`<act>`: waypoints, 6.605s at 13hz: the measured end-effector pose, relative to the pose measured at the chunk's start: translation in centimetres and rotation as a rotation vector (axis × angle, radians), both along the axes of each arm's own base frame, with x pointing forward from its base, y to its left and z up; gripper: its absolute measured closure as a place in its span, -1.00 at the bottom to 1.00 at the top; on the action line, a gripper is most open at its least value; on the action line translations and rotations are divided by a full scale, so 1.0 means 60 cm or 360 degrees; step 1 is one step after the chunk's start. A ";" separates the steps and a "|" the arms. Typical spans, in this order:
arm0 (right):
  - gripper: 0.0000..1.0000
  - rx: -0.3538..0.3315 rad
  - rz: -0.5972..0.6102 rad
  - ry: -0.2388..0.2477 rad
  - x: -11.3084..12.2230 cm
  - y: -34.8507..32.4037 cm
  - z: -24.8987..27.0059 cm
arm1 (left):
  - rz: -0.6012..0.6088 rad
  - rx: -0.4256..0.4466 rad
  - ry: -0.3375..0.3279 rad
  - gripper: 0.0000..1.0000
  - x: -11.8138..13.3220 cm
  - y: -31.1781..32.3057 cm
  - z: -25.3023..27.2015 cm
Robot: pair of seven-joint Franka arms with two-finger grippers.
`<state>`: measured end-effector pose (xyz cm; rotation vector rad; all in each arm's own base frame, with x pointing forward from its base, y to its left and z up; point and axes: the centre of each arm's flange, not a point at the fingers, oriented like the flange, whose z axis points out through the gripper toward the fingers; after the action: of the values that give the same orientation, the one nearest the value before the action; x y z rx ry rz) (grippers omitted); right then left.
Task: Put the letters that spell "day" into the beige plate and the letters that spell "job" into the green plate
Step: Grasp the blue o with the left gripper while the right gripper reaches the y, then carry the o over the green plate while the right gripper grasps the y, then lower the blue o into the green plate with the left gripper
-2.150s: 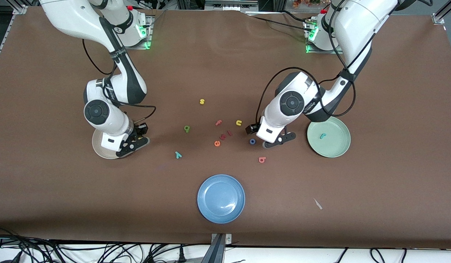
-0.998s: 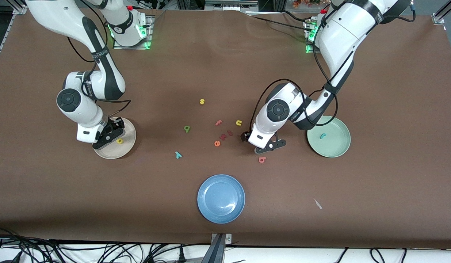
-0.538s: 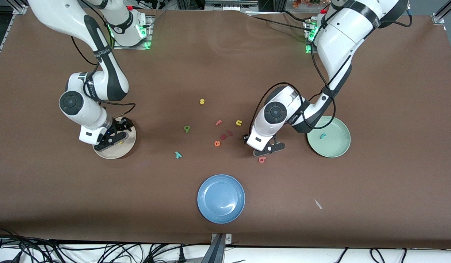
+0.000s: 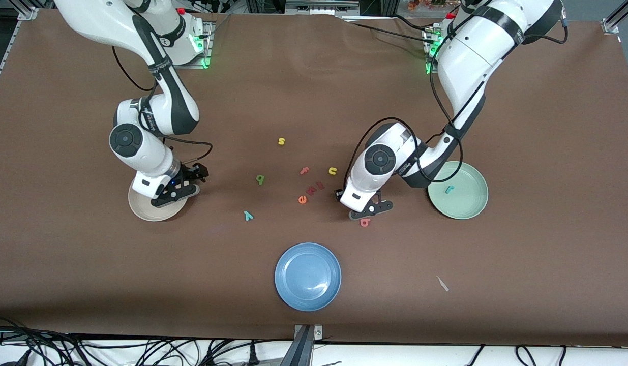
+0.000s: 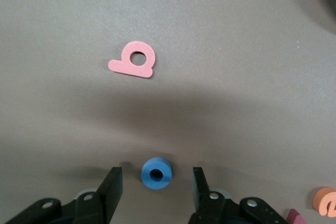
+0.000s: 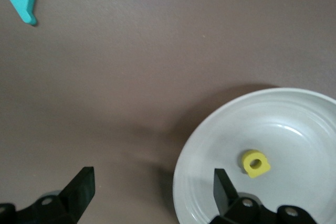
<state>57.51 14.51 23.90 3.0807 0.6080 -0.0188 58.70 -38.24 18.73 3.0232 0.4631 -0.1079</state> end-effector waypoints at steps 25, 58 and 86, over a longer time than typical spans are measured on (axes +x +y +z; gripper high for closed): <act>-0.96 0.0093 0.0357 -0.0148 0.080 0.228 -0.089 | -0.0019 0.0025 0.0007 0.50 0.000 0.002 -0.021; 0.13 0.0124 0.0418 -0.0126 0.083 0.264 -0.101 | -0.0771 0.0222 0.0297 0.50 0.000 0.520 0.114; 0.76 0.0116 0.0425 -0.0098 0.087 0.265 -0.096 | -0.0822 0.0139 0.0181 -1.00 -0.029 0.573 0.082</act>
<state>62.71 30.43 18.14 3.0256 1.0320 0.1000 56.99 -3.89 23.65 3.1528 -0.3256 -0.2968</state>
